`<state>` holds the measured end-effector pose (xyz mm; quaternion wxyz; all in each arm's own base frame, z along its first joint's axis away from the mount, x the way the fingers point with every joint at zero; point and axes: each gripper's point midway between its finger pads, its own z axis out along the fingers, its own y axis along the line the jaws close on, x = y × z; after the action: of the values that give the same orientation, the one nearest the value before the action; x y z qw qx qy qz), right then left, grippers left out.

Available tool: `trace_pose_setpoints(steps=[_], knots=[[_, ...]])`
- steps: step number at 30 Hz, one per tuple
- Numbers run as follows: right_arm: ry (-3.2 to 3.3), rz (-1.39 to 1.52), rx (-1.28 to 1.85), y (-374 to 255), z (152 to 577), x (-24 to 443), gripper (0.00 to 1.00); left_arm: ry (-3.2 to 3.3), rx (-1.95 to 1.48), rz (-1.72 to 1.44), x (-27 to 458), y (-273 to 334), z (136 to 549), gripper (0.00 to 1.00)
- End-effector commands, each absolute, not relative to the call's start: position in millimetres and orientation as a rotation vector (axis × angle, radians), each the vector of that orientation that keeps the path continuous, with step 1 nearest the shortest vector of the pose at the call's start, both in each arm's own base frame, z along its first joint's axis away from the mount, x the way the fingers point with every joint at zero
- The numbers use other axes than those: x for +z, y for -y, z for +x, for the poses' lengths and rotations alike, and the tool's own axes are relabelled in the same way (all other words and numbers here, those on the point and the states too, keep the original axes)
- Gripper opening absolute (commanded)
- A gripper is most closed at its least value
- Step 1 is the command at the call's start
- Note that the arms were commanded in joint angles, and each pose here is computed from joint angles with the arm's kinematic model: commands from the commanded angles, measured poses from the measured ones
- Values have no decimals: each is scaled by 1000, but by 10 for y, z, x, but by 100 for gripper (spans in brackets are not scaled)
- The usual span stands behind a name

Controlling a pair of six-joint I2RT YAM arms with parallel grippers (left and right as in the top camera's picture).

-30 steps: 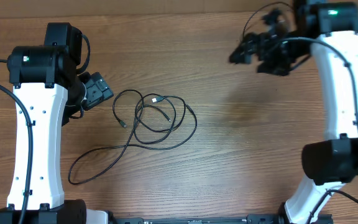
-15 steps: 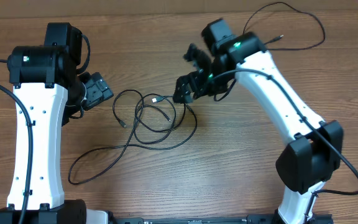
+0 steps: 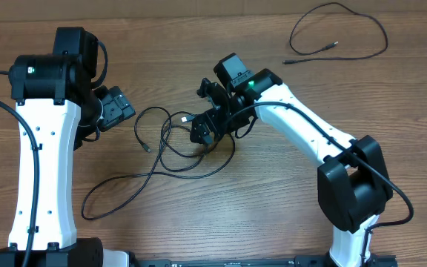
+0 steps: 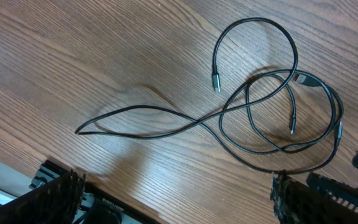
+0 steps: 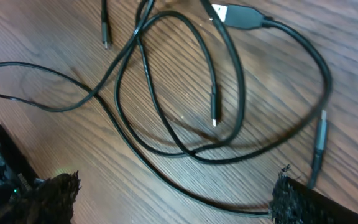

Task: Untangle cables
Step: 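Move the right gripper to the remaining cable loops at center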

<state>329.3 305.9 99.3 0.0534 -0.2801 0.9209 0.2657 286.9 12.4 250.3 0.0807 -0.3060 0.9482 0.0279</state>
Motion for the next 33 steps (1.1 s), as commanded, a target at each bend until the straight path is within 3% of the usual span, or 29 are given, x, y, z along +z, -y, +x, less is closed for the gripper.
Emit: trace_pose_setpoints(steps=[1,16,22,29,33], knots=[[-2811,-771,773,-3051,3373,957,100,-2845,86,-909,2480,-120,2866,100],[-2815,-651,596,-2919,3577,897,99,-2845,86,-909,2480,-120,2866,99],[-2800,-652,601,-2939,3605,891,76,-2845,86,-909,2480,-120,2866,99],[-2802,-670,662,-2992,3518,647,75,-2845,86,-909,2480,-120,2866,100],[-2767,-687,755,-3092,3487,597,63,-2845,86,-909,2480,-120,2866,100]])
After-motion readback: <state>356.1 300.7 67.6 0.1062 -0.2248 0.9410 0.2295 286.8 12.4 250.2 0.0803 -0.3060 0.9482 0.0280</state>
